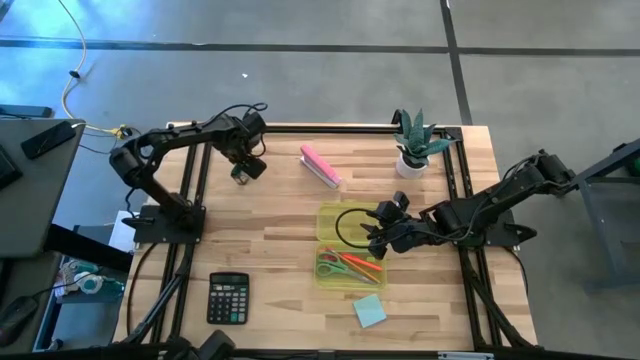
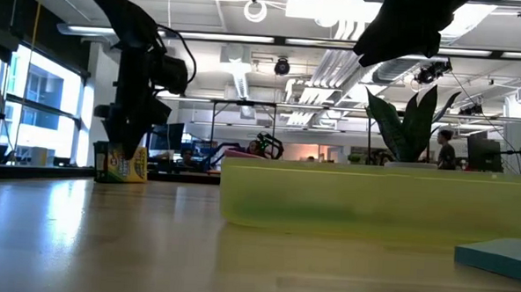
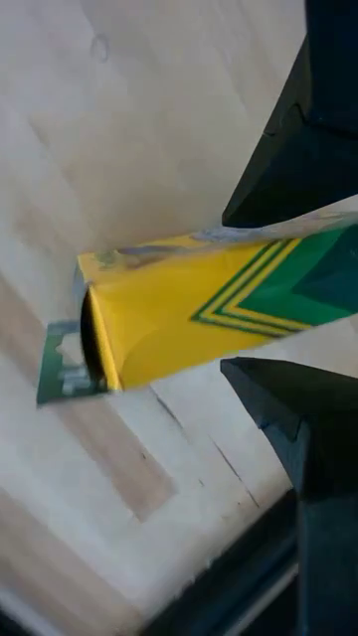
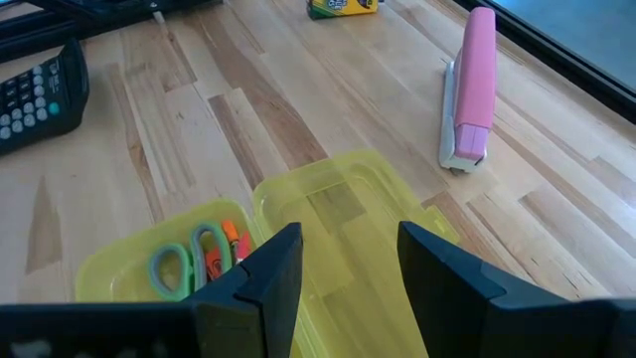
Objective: Pack school essentials
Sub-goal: Put the yellow crayon box into the yellow supply box
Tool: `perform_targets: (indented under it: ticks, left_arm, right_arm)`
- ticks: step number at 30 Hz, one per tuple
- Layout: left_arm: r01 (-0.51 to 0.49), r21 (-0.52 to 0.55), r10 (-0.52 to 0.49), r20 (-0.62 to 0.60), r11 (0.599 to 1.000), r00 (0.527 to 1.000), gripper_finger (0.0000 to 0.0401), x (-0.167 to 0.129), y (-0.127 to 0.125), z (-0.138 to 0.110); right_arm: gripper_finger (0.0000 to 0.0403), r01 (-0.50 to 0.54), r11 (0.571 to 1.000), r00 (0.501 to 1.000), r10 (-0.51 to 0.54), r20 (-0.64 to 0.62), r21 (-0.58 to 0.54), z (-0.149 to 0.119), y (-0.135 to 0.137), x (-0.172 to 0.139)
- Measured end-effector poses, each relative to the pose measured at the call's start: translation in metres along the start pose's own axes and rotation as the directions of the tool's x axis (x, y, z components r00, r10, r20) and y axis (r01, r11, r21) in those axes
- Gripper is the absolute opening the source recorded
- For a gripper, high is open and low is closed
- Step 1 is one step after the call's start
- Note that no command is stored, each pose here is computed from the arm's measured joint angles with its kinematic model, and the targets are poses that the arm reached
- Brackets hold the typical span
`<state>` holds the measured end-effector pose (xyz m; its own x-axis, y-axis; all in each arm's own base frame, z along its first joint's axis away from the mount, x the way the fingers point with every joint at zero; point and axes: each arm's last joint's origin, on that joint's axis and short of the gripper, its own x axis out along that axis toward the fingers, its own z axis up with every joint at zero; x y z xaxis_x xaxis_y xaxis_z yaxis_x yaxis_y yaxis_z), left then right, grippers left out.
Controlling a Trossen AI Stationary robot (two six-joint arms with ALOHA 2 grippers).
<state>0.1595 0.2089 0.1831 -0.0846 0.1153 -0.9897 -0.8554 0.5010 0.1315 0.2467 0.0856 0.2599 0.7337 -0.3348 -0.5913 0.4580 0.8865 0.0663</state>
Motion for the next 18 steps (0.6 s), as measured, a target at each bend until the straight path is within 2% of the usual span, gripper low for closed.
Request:
perform_targets:
  ticks: [4, 18]
  left_arm:
    - [0.057, 0.030, -0.056, -0.016, 0.998, 0.998, 0.0196, 0.0020, -0.0009, 0.0004]
    - [0.063, 0.070, -0.062, -0.020, 0.996, 0.998, 0.0101, 0.0022, -0.0011, 0.0002]
  right_arm:
    - [0.0157, 0.000, 1.000, 1.000, 0.000, 0.000, 0.000, 0.0000, 0.0000, 0.0000]
    - [0.0157, 0.000, 1.000, 1.000, 0.000, 0.000, 0.000, 0.0000, -0.0001, 0.0001]
